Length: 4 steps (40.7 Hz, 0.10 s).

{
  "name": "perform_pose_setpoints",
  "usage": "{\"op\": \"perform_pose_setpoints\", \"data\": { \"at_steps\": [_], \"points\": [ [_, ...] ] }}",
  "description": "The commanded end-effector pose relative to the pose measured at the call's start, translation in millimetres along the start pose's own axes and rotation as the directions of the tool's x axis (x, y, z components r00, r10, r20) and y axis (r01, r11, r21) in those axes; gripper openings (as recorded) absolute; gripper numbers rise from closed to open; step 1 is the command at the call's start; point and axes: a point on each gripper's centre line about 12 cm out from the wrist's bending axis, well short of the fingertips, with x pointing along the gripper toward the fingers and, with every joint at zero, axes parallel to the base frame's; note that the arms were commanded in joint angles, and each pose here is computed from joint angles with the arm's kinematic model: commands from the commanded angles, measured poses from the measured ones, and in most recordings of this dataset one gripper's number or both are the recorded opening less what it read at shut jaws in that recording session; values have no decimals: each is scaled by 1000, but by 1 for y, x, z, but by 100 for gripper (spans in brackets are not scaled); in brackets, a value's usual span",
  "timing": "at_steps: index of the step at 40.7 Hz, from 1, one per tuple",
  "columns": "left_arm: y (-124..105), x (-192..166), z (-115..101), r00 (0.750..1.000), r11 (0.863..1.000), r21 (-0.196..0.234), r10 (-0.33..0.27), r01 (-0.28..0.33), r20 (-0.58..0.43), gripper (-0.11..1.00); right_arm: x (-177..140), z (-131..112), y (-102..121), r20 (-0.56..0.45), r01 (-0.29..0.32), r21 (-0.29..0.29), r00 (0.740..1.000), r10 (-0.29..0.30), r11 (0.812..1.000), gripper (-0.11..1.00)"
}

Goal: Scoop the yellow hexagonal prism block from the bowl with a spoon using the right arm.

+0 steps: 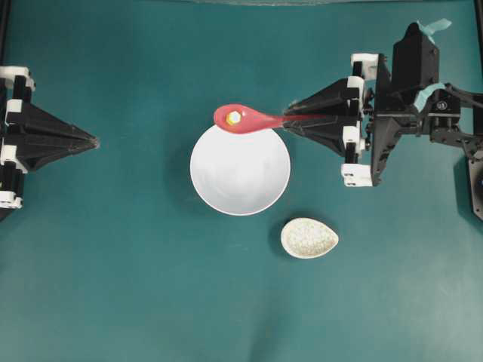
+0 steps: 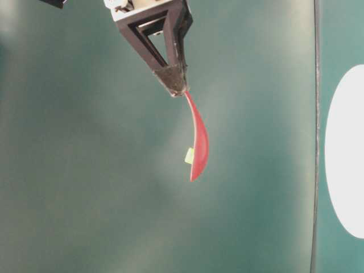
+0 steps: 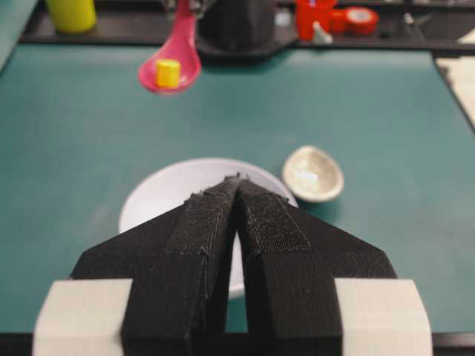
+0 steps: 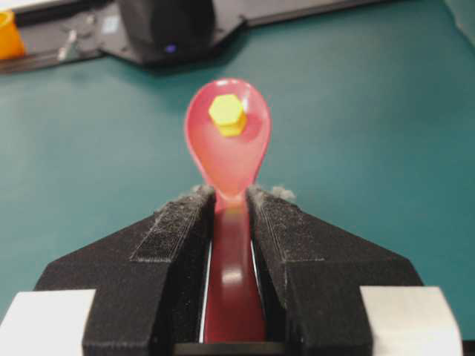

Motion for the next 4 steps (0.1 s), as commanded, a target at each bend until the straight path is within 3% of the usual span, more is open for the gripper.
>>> {"op": "perform_pose_setpoints", "data": {
  "at_steps": [1,4],
  "points": [
    [0,1,11,1000,1000,2,-2,2,29,0,-2,9,2,31,-7,-1,999,7,1000,24],
    [0,2,10,1000,1000,2,0,0,25,0,-2,9,2,30,-7,-1,1000,7,1000,24]
  ]
}}
